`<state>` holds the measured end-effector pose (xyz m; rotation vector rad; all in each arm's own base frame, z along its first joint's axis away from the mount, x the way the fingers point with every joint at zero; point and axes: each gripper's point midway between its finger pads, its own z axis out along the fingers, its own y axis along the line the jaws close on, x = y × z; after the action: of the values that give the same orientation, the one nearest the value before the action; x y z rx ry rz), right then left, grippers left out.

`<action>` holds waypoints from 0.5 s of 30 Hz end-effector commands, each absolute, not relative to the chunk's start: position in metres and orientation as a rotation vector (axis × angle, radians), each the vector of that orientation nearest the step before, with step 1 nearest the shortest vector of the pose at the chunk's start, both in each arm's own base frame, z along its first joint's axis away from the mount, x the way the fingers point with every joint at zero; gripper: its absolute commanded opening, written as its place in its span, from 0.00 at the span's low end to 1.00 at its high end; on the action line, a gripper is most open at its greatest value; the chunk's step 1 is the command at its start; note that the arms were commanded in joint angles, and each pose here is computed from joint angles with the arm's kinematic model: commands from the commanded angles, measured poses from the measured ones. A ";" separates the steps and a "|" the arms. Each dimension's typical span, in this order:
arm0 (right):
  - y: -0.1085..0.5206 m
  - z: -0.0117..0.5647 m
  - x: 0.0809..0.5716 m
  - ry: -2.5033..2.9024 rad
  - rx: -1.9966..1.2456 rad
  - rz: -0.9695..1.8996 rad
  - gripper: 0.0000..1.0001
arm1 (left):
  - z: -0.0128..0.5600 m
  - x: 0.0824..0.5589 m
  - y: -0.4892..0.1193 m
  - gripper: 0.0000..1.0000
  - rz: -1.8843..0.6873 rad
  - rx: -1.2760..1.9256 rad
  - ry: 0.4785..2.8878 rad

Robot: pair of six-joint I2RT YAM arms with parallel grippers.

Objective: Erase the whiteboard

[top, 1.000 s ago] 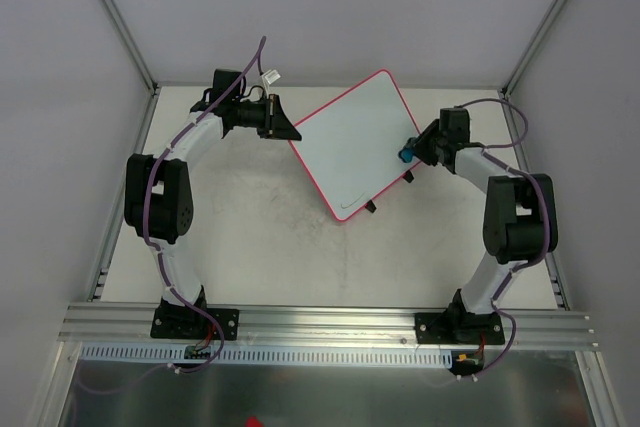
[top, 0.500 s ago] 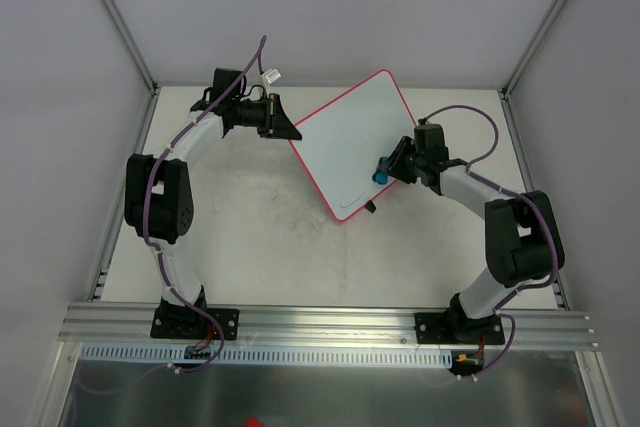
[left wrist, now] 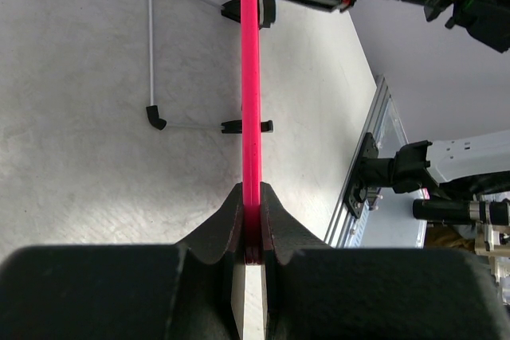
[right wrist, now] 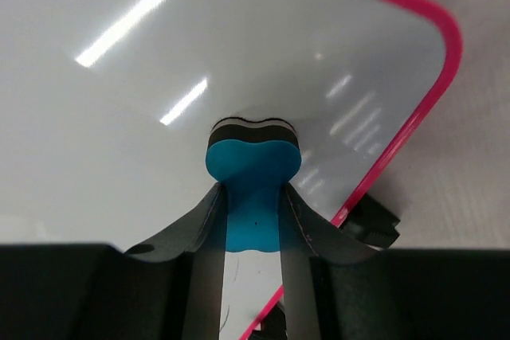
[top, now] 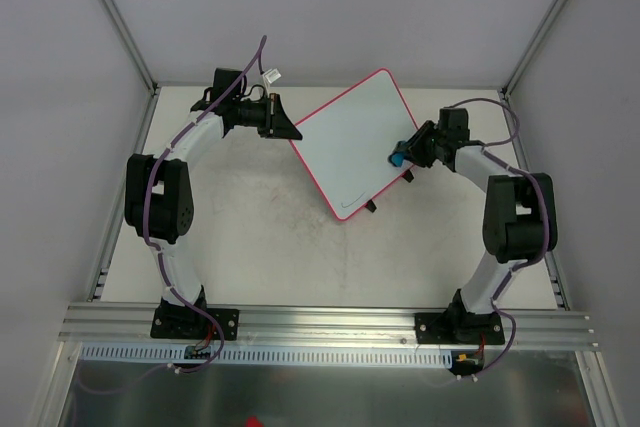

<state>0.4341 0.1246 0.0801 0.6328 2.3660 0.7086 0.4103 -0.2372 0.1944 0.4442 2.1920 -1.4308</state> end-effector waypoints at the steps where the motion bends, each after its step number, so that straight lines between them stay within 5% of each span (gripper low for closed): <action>1: 0.107 0.092 0.468 2.282 0.722 0.721 0.00 | 0.224 0.404 -0.251 0.00 -1.451 0.586 2.075; 15: 0.060 0.078 0.487 2.289 0.786 0.640 0.00 | 0.224 0.404 -0.251 0.00 -1.451 0.582 2.077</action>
<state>0.4793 0.0677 0.0770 0.8171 2.2967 0.6785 0.4098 -0.2385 0.1952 0.4435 2.1929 -1.4346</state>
